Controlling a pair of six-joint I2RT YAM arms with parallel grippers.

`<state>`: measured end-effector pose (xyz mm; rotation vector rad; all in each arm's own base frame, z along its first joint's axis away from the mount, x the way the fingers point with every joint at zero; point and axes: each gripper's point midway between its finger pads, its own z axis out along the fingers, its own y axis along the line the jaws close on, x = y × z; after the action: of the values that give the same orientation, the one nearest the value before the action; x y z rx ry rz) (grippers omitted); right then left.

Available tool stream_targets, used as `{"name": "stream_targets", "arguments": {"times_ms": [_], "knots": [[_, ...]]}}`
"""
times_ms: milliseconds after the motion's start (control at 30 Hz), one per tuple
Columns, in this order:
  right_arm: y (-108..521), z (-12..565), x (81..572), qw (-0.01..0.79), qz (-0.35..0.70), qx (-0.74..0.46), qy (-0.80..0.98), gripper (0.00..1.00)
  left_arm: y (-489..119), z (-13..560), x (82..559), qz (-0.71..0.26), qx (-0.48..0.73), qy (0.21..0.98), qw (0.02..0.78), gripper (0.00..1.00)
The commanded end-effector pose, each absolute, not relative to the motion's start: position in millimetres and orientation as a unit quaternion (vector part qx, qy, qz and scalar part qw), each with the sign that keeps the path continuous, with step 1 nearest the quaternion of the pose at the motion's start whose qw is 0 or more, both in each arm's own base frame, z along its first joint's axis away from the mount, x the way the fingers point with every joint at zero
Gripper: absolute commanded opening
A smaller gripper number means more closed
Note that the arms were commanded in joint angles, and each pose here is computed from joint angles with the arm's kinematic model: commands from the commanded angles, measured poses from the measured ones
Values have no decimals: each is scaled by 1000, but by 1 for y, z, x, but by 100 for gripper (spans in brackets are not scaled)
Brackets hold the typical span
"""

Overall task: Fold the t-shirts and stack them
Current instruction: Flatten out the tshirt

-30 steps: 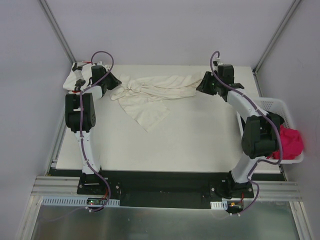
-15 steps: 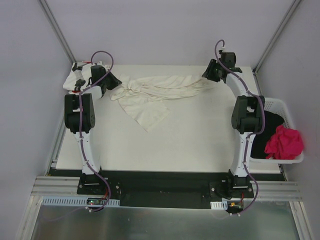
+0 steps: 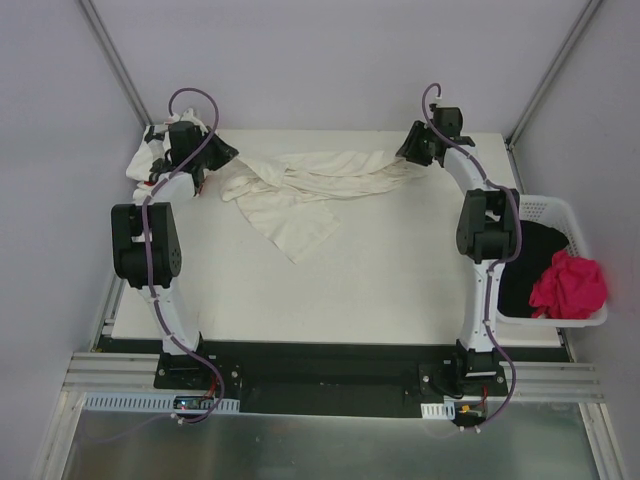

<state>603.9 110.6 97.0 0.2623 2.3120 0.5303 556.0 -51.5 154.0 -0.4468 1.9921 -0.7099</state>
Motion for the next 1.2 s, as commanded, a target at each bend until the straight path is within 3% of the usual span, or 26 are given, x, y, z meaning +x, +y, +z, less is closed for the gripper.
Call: {"name": "stream_targets", "arguments": {"times_ms": [0,733,833,933,1067,1167], "knots": [[132,105,621,385,232,98,888,42,-51,192,554,-288,-161,794,511,0],[127,117,655,432,215,95,871,42,-50,207,548,-278,-150,795,518,0],[122,118,657,436,214,97,869,33,-50,206,549,-280,-150,795,516,0],[121,117,659,438,213,99,868,9,-52,204,550,-283,-150,796,514,0],[117,125,660,445,208,100,865,1,-52,203,550,-282,-148,797,513,0],[111,139,660,455,202,96,862,1,-51,202,551,-280,-148,798,513,0]]}}
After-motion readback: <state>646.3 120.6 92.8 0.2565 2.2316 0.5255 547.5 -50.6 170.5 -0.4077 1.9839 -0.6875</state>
